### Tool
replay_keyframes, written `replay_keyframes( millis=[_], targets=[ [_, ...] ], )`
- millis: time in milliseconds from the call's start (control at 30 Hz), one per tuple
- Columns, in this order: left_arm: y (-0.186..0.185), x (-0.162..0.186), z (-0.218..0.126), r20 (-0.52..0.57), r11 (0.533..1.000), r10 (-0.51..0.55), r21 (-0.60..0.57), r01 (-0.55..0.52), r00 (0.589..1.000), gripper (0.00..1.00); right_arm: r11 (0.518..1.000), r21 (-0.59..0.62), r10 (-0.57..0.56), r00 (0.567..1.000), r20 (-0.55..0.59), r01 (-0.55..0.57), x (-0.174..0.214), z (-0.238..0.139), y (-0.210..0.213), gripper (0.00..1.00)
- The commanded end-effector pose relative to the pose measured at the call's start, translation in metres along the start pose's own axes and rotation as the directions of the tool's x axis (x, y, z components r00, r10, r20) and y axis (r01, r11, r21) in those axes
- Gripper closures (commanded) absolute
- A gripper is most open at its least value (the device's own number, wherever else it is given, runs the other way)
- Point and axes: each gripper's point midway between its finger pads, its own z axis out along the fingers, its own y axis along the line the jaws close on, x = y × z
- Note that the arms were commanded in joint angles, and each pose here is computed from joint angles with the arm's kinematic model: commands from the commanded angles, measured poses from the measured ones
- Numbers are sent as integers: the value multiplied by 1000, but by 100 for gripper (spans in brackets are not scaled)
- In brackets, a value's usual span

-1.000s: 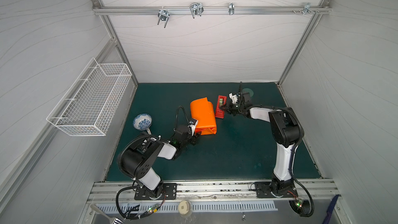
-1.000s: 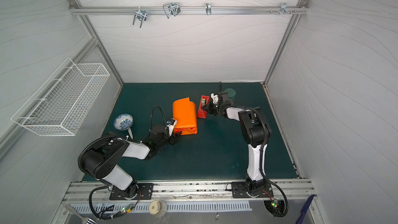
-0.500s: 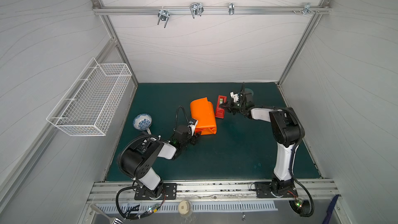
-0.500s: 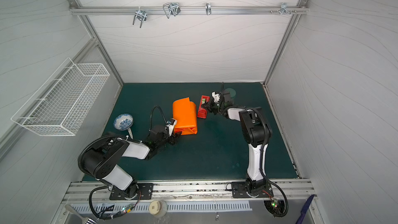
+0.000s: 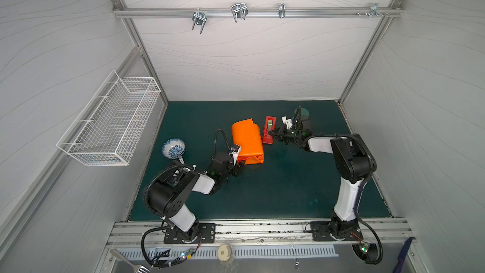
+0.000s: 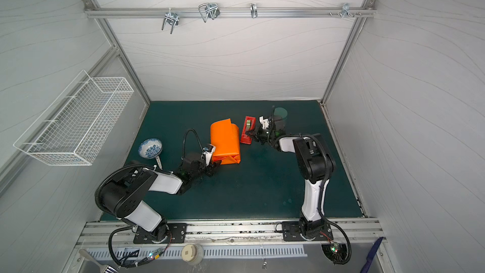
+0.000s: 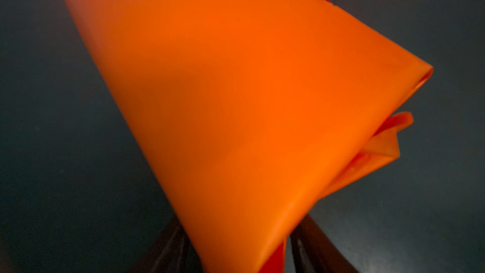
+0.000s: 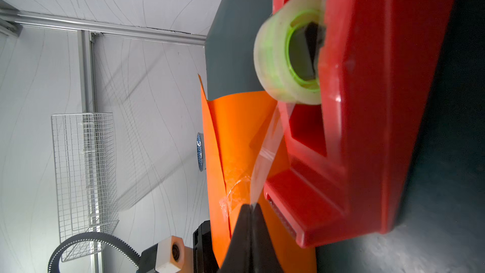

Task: Wrap the gift box in paper
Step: 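Pull a strip of tape from the red dispenser with the right gripper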

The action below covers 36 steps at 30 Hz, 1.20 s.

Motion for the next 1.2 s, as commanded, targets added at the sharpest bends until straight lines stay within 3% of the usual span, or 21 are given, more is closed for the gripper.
replay_keyframes(
  millis=[0,533,1167],
  targets=[
    [2,-18,3,49,1000,-5,-2,5,999,40,998,-58,-30,999,-39,27,18,-3,23,100],
    [2,-18,3,50,1000,-9,1,9,999,40,1000,-22,-23,997,-78,22,54,4,10,100],
    [2,-19,3,51,1000,-10,4,10,999,40,982,189,20,999,-50,-11,51,15,-70,100]
  ],
)
